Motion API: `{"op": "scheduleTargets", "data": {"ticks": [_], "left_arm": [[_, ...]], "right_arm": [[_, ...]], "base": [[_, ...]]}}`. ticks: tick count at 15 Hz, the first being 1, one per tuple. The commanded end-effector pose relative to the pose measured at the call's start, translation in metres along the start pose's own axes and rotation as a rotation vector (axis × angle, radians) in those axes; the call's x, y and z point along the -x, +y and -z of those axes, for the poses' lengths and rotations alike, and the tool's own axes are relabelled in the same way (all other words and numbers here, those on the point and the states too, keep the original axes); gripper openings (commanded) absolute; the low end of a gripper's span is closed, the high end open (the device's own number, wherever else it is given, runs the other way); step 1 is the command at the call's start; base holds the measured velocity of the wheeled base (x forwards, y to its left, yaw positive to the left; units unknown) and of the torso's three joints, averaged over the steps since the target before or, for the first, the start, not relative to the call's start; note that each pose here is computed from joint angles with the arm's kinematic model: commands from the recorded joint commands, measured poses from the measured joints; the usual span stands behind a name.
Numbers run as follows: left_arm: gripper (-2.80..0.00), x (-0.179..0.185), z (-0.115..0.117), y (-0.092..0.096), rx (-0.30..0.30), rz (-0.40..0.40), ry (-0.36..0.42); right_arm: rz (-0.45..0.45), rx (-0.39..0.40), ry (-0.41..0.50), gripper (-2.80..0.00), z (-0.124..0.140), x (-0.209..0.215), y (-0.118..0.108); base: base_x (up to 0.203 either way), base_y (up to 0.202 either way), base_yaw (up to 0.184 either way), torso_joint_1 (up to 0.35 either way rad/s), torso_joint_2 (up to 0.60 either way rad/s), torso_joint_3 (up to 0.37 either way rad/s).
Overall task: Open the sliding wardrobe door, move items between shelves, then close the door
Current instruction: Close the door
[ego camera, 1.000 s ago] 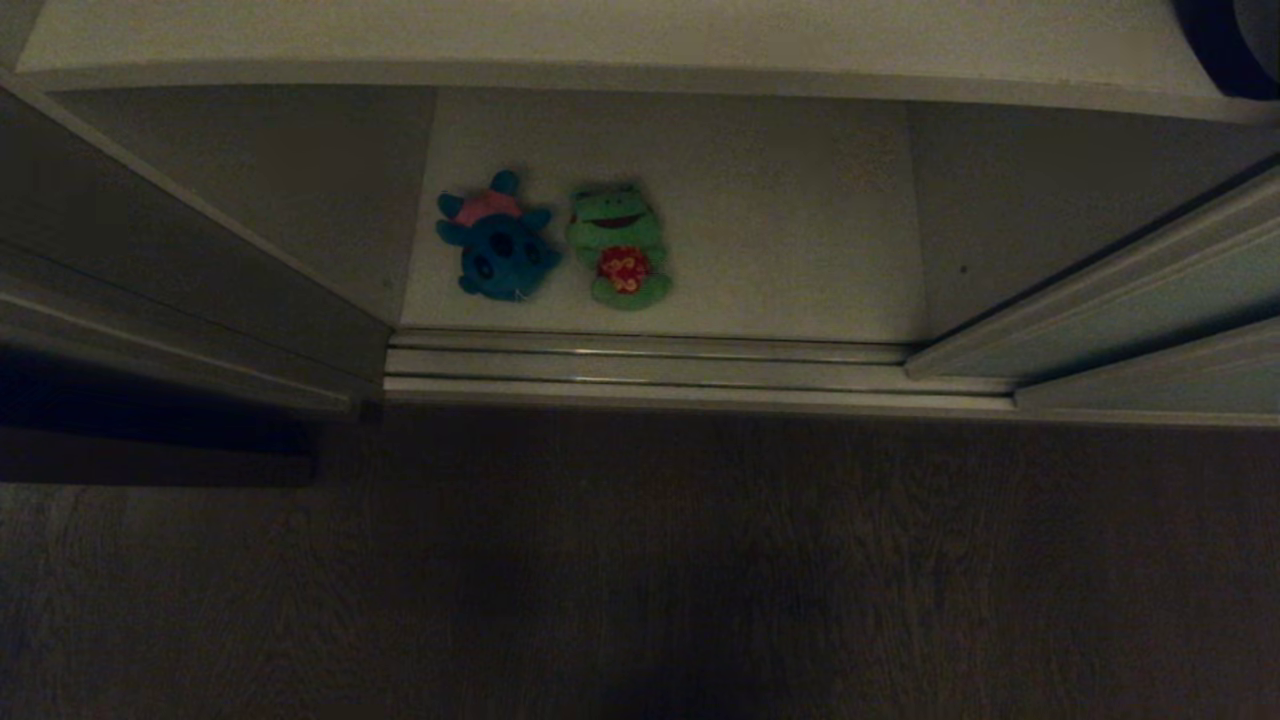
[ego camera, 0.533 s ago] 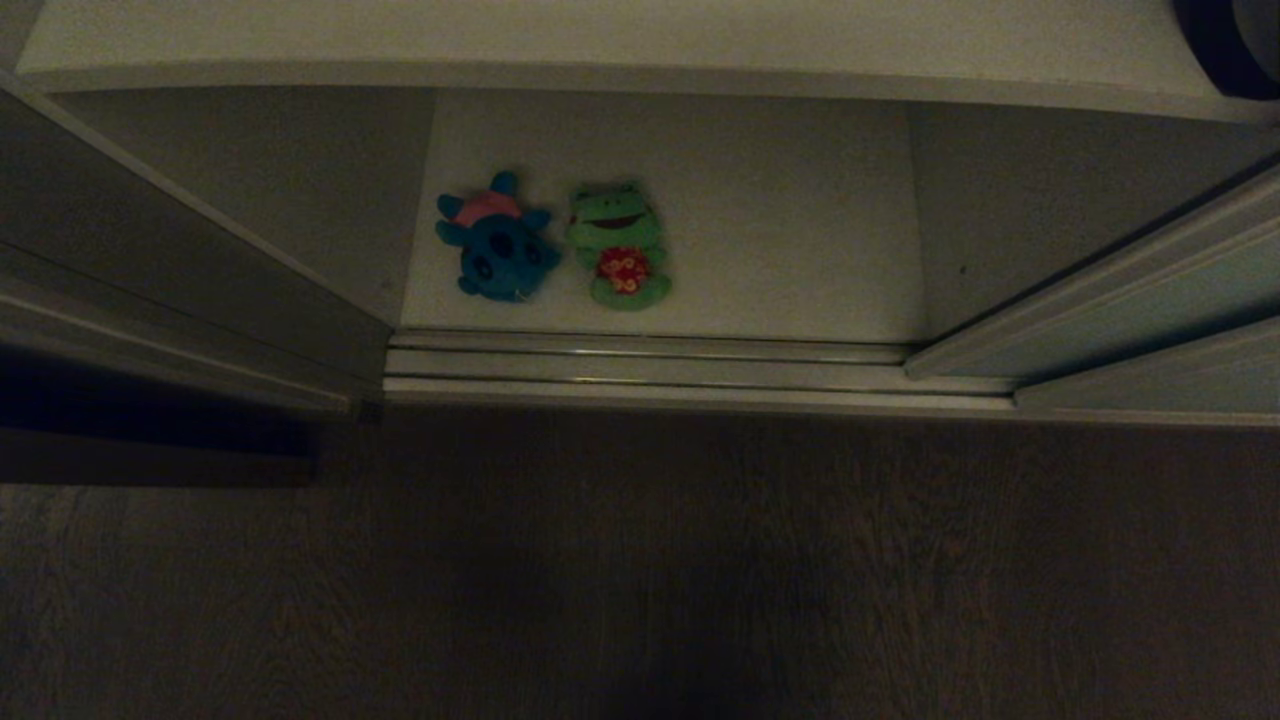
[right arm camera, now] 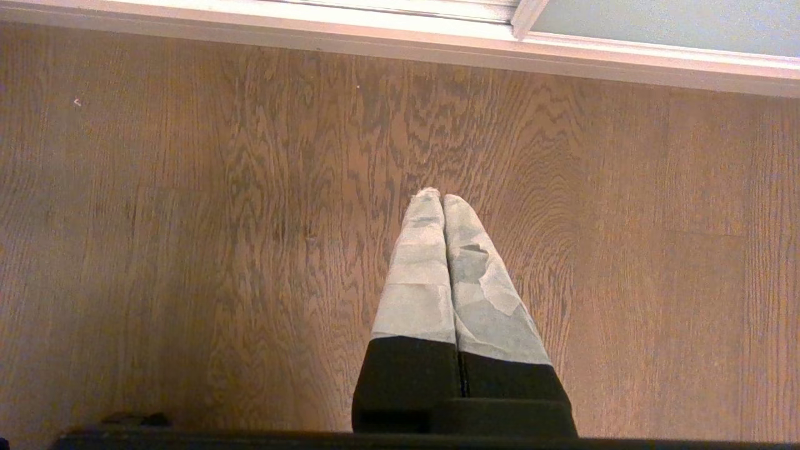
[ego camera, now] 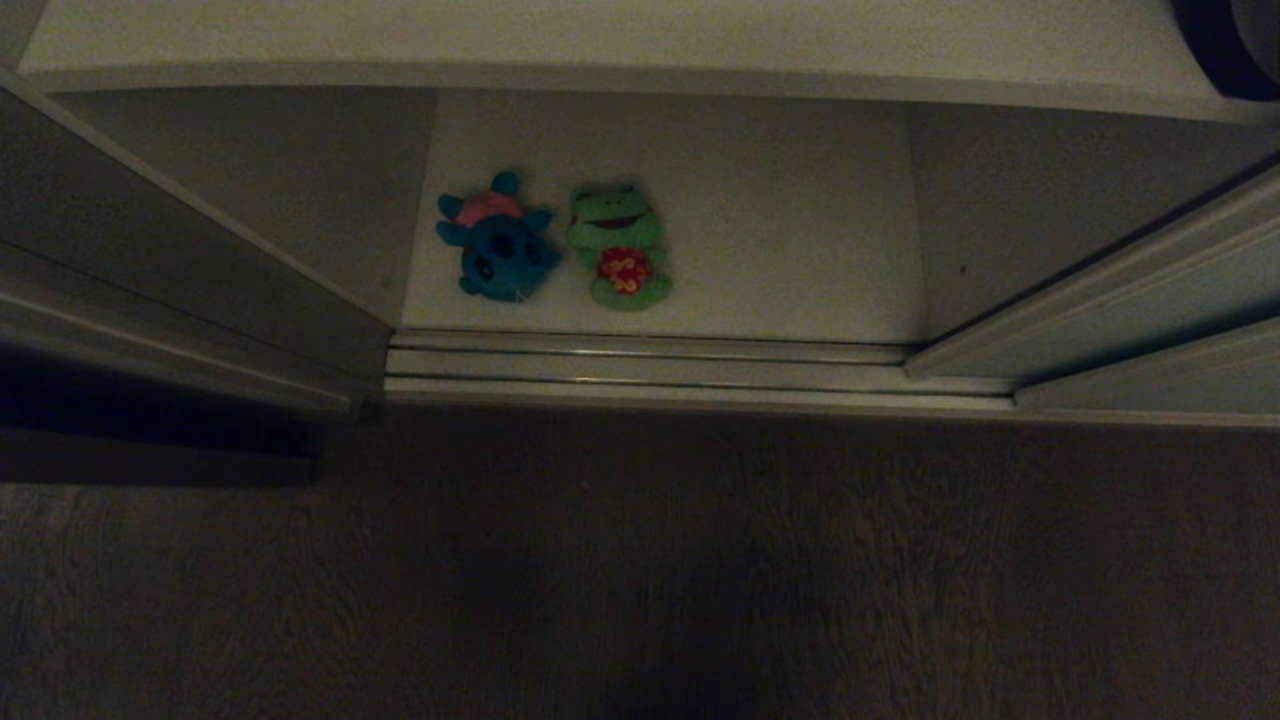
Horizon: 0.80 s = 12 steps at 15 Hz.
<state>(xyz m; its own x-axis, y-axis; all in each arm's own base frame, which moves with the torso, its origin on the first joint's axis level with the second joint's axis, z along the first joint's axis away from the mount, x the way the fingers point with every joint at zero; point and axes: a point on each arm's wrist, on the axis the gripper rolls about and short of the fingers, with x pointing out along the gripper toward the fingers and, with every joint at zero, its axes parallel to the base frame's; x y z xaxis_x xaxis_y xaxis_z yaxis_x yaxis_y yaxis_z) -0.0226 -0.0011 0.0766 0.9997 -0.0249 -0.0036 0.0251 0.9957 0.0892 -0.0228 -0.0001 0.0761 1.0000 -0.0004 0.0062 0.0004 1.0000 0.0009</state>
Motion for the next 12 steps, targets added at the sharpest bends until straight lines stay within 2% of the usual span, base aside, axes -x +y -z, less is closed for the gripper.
{"op": "scheduleTargets", "data": {"ticks": [1,6,12], "left_arm": [[-2.8,0.0001,0.0012,-0.0001,-0.003,0.0,-0.001],[-2.8,0.0002,0.0011,-0.0002,-0.003,0.001,0.001],[-2.8,0.0001,0.0016,-0.0001,0.008,-0.005,0.003]], "right_arm": [[0.0,0.001,-0.001,-2.8,0.0,0.0001,0.0],[0.0,0.0,-0.001,-2.8,0.0,0.0001,0.0],[0.0,0.001,-0.001,-2.8,0.0,0.0001,0.0]], "base": [[0.0,0.0,0.0,0.0,0.0,0.0],[0.0,0.0,0.0,0.0,0.0,0.0],[0.0,0.0,0.0,0.0,0.0,0.166]]}}
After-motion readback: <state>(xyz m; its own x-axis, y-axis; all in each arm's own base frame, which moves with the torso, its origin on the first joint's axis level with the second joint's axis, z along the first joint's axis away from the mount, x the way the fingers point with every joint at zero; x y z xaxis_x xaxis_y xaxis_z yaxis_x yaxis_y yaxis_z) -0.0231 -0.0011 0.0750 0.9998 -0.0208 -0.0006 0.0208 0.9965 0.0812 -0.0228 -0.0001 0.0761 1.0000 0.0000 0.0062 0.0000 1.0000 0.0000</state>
